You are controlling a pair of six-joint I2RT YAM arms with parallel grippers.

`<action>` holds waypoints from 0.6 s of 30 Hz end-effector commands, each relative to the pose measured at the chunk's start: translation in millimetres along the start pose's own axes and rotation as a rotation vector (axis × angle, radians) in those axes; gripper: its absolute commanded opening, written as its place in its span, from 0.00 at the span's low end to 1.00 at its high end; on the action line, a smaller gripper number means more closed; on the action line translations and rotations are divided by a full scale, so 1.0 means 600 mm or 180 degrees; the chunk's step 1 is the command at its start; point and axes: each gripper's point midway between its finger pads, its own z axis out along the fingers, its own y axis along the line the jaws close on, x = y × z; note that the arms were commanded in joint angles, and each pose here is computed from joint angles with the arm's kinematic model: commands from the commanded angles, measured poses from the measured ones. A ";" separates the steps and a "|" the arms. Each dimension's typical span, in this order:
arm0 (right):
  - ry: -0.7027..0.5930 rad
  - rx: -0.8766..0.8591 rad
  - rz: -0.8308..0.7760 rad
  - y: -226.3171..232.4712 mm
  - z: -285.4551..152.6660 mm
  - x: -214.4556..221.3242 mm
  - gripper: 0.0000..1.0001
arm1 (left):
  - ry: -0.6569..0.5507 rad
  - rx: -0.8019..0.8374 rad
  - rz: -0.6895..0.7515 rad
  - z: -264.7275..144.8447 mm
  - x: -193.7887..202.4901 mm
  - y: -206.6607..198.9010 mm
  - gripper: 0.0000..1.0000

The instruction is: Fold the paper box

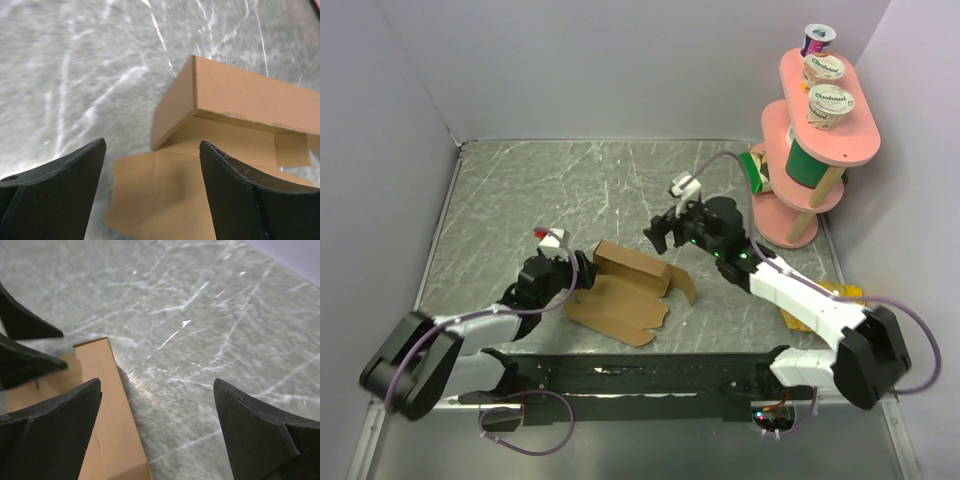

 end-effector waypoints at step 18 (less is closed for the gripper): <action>0.0228 0.0691 0.1948 -0.056 -0.155 0.215 0.72 | -0.0486 0.0308 0.0091 0.104 -0.038 -0.023 0.52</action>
